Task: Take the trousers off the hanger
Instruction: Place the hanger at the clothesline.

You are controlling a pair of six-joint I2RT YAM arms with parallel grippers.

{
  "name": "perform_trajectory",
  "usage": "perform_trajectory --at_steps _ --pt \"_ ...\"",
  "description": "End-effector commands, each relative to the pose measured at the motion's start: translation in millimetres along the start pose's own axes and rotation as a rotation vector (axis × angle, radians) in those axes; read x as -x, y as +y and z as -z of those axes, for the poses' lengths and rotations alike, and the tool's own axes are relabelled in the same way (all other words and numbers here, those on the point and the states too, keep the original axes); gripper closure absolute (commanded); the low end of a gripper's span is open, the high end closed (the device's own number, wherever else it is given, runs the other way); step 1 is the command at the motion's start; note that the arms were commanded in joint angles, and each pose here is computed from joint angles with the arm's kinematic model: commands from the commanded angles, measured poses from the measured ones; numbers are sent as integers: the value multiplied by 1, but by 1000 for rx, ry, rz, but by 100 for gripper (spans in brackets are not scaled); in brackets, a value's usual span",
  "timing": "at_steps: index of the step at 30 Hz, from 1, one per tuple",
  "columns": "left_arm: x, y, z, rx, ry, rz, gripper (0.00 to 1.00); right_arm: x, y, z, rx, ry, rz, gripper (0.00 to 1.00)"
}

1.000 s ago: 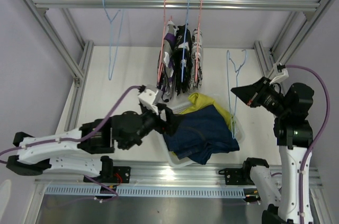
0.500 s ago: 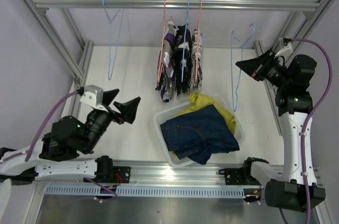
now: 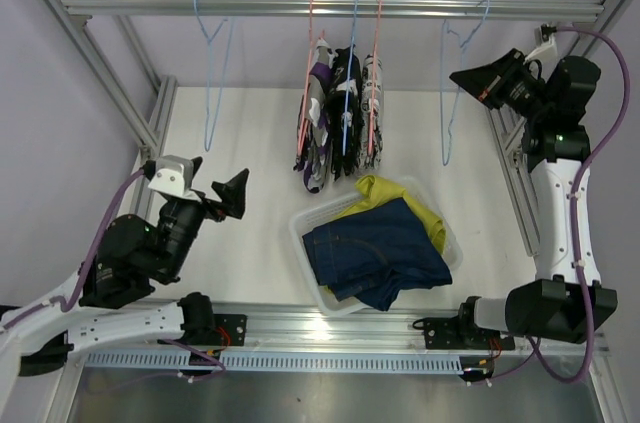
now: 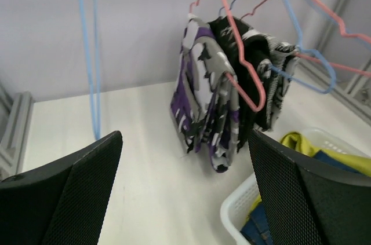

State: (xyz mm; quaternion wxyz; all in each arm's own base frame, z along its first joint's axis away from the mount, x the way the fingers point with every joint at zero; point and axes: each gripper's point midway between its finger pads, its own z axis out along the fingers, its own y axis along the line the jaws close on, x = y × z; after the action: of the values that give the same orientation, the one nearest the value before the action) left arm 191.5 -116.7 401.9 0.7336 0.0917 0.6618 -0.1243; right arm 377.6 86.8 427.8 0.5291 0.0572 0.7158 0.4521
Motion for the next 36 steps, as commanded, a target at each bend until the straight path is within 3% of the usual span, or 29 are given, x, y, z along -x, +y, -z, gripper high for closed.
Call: perform_trajectory --at_steps 1,16,36 --pt "-8 8 -1 2 -50 12 6 30 17 -10 44 -59 75 100" --pt "-31 11 -2 1 -9 40 5 36 -4 -51 9 -20 85 100" --pt "-36 11 -2 3 0 30 5 11 -43 -46 -65 18 66 100"
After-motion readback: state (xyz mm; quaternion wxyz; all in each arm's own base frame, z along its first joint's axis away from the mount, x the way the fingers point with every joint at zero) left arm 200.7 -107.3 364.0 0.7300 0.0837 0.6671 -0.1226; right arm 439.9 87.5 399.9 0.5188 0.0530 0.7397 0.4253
